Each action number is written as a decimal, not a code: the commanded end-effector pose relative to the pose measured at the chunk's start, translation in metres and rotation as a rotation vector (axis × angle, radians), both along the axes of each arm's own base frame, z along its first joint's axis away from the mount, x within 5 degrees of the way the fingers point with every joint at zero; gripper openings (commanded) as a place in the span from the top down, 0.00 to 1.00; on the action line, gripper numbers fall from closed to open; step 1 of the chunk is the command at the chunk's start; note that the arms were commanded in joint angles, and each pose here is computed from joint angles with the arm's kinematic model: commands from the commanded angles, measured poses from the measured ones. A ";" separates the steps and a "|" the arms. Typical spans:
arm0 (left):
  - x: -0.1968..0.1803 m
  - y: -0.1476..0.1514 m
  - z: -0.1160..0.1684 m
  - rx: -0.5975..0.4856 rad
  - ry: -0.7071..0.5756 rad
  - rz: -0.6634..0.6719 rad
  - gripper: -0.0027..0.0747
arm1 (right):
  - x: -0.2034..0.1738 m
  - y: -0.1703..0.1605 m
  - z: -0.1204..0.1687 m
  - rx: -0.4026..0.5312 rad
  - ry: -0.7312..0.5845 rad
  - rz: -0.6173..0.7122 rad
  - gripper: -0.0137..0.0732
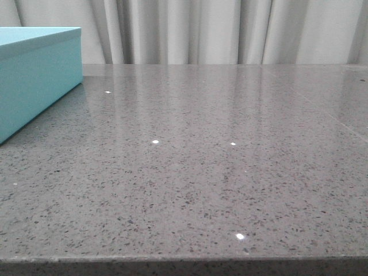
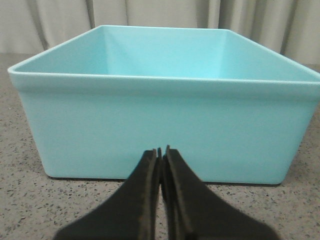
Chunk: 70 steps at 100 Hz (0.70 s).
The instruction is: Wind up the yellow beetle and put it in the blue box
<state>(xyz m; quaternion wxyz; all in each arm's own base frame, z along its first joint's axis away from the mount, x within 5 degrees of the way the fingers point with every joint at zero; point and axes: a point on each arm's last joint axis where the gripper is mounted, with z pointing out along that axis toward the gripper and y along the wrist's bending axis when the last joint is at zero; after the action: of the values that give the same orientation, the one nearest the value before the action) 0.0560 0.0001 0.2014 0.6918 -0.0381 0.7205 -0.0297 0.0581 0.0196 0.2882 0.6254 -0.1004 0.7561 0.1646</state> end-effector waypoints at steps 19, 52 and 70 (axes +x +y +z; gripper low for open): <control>-0.002 0.001 0.001 -0.008 -0.085 0.008 0.99 | 0.006 0.004 -0.011 0.085 -0.268 -0.032 0.92; -0.002 0.001 0.001 -0.008 -0.085 0.008 0.99 | 0.003 -0.011 -0.044 0.058 -0.352 -0.244 0.92; -0.002 0.001 0.001 -0.008 -0.085 0.008 0.99 | 0.000 -0.017 -0.067 0.070 -0.336 -0.346 0.92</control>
<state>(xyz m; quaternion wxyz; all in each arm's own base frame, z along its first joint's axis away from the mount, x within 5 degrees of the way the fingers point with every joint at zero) 0.0560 0.0001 0.2014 0.6918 -0.0381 0.7205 -0.0297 0.0605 0.0046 0.2143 0.7306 0.0153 0.6788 0.0718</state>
